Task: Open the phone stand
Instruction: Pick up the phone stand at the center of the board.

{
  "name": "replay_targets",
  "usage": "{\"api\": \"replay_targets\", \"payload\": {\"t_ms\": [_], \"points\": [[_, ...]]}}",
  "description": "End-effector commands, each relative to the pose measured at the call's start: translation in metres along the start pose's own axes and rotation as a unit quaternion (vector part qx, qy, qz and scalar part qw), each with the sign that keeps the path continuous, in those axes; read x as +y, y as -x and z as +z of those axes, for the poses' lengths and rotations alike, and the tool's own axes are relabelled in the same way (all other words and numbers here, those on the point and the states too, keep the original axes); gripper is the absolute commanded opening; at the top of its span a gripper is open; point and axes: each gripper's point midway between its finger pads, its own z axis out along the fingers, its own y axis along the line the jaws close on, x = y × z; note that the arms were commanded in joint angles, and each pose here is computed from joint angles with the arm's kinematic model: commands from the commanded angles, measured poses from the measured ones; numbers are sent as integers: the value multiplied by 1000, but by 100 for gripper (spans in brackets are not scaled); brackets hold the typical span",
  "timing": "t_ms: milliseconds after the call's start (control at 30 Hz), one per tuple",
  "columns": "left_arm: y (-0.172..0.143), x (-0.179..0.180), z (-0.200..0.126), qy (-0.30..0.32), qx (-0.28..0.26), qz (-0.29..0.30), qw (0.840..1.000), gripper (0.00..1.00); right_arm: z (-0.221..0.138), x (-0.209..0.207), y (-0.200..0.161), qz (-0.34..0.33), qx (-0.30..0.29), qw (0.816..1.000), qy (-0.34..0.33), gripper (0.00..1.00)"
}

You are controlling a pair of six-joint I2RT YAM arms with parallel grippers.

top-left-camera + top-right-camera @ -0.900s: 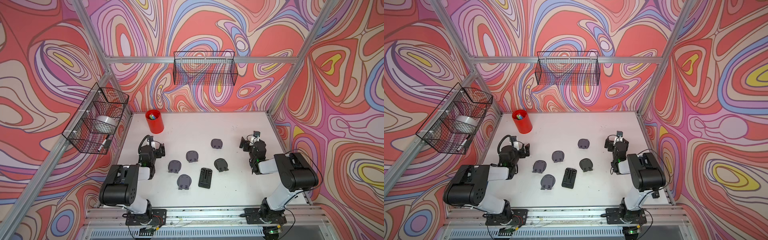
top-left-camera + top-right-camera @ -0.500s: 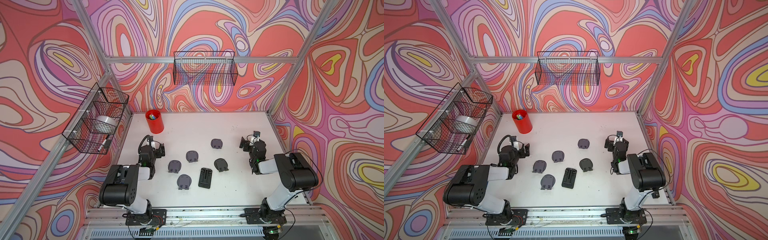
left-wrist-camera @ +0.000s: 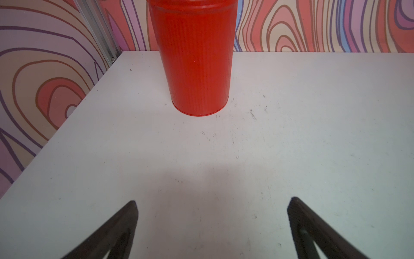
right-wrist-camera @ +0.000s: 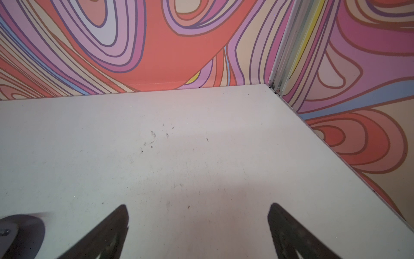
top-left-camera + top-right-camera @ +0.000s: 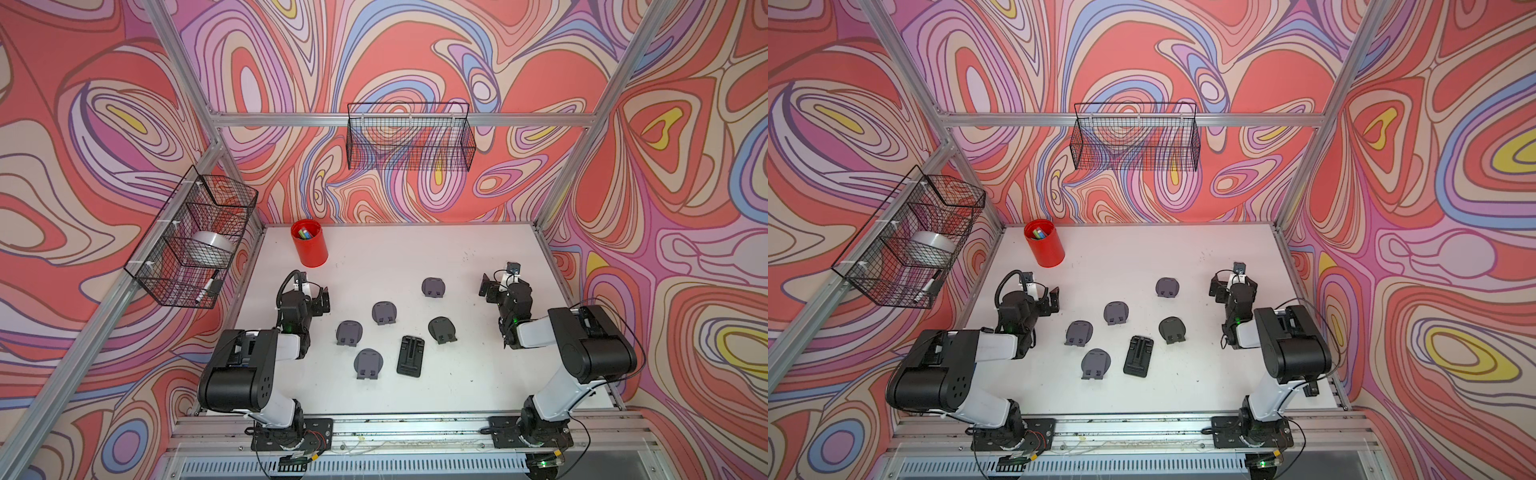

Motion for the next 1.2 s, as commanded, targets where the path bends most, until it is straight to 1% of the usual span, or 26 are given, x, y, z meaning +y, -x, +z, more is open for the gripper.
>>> {"api": "replay_targets", "payload": {"t_ms": [0, 667, 767, 833, 867, 900, 933, 967, 1033, 1067, 1100, 1167], "points": [[5, 1, 1, 5, -7, 6, 1000, 100, 0, -4, -4, 0, 4, 1000, -8, 98], [6, 1, 0, 5, -8, 6, 1000, 100, 0, -4, -4, 1, 5, 1000, -6, 98], [13, 10, -3, 30, -8, -3, 1000, 100, -1, -4, -2, -1, 1, 1000, -8, 99], [26, 19, -10, 55, -1, -9, 998, 100, -3, 0, 3, -4, 5, 1000, 6, 98], [35, 24, -15, 70, 4, -15, 997, 100, -5, -3, 9, -8, 8, 1000, -3, 98], [43, 28, -20, 82, 10, -24, 996, 100, -6, -3, 12, -3, 23, 1000, -4, 98], [60, 34, -25, 101, 6, -50, 994, 100, -6, -11, 18, 10, 43, 999, -27, 98], [66, 43, -32, 129, 11, -80, 988, 100, -8, -18, 24, 24, 66, 996, -49, 98], [69, 63, -44, 189, 19, -145, 971, 100, -16, -38, 32, 70, 110, 985, -115, 98], [67, 68, -47, 199, 32, -166, 965, 100, -21, -42, 35, 82, 139, 978, -132, 98], [66, 66, -46, 188, 45, -172, 966, 100, -24, -37, 38, 79, 161, 976, -120, 98], [71, 54, -43, 152, 69, -172, 971, 100, -31, -19, 48, 79, 210, 972, -69, 99]]}}
